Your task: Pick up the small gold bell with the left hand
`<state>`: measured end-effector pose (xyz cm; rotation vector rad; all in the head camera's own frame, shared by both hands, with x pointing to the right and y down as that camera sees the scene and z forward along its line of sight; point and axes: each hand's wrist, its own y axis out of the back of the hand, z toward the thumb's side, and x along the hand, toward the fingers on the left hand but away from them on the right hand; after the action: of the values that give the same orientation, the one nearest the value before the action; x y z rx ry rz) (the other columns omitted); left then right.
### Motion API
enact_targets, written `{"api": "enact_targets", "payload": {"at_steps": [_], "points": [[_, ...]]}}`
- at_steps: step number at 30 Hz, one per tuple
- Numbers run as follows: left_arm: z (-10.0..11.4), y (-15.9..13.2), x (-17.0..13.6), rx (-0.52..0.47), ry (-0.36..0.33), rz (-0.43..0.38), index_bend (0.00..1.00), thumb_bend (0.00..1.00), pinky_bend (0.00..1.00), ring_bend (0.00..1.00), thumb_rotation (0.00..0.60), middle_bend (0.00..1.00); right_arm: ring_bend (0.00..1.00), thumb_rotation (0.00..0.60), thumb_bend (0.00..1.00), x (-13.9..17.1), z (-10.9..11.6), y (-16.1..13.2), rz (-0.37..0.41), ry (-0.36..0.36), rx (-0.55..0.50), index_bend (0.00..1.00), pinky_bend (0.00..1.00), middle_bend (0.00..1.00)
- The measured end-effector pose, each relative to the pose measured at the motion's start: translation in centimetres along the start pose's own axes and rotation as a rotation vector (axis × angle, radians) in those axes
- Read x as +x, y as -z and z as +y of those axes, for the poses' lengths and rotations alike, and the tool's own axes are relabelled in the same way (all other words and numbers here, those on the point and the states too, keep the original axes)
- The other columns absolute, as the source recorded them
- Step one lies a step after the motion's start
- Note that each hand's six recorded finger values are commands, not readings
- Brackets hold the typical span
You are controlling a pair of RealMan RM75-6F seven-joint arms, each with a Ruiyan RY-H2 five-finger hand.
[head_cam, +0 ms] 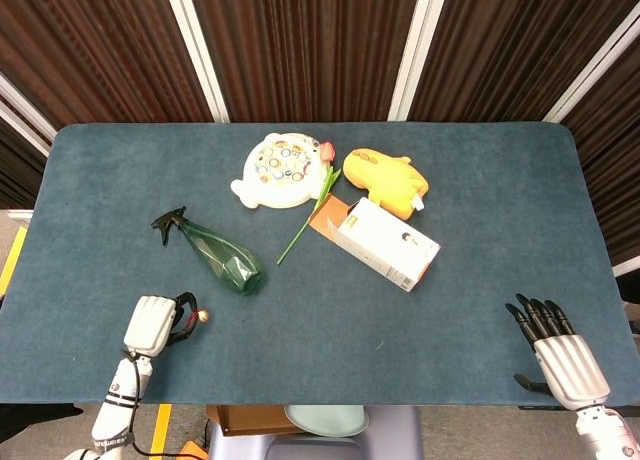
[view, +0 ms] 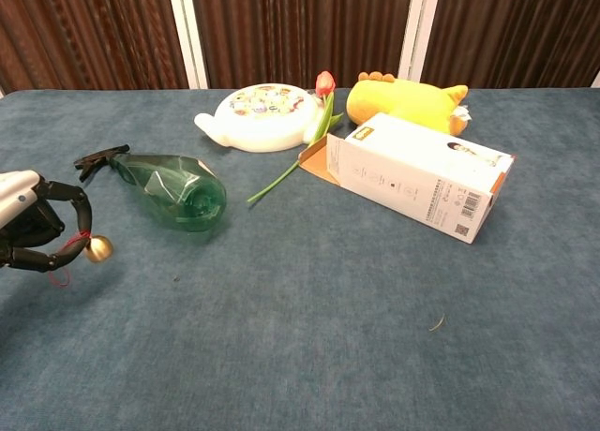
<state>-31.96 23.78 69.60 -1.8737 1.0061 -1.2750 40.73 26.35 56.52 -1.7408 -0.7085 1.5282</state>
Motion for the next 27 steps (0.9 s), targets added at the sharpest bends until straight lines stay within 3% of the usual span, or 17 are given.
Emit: {"api": "enact_targets", "payload": {"at_steps": [9,15,19,27], "points": [[-1.4,0.2,0.0,0.034,0.025,-0.001,0.70,0.46,1.00,1.00,0.600,1.00,0.00,0.600,0.24,0.0,-0.1,0.0,0.000,-0.002,0.000,0.00,0.00,0.00],[-2.1,0.4,0.0,0.057,0.042,0.001,0.60,0.44,1.00,1.00,0.600,1.00,0.00,0.600,0.24,0.0,0.0,0.0,0.000,-0.002,-0.001,0.00,0.00,0.00],[-2.2,0.5,0.0,0.060,0.049,0.004,0.45,0.44,1.00,1.00,0.600,1.00,0.00,0.600,0.24,0.0,0.0,0.0,-0.001,0.001,-0.002,0.00,0.00,0.00],[-2.1,0.5,-0.4,0.069,0.075,0.002,0.40,0.43,1.00,1.00,0.600,1.00,0.00,0.600,0.24,0.1,0.2,0.0,-0.001,0.009,-0.005,0.00,0.00,0.00]]}}
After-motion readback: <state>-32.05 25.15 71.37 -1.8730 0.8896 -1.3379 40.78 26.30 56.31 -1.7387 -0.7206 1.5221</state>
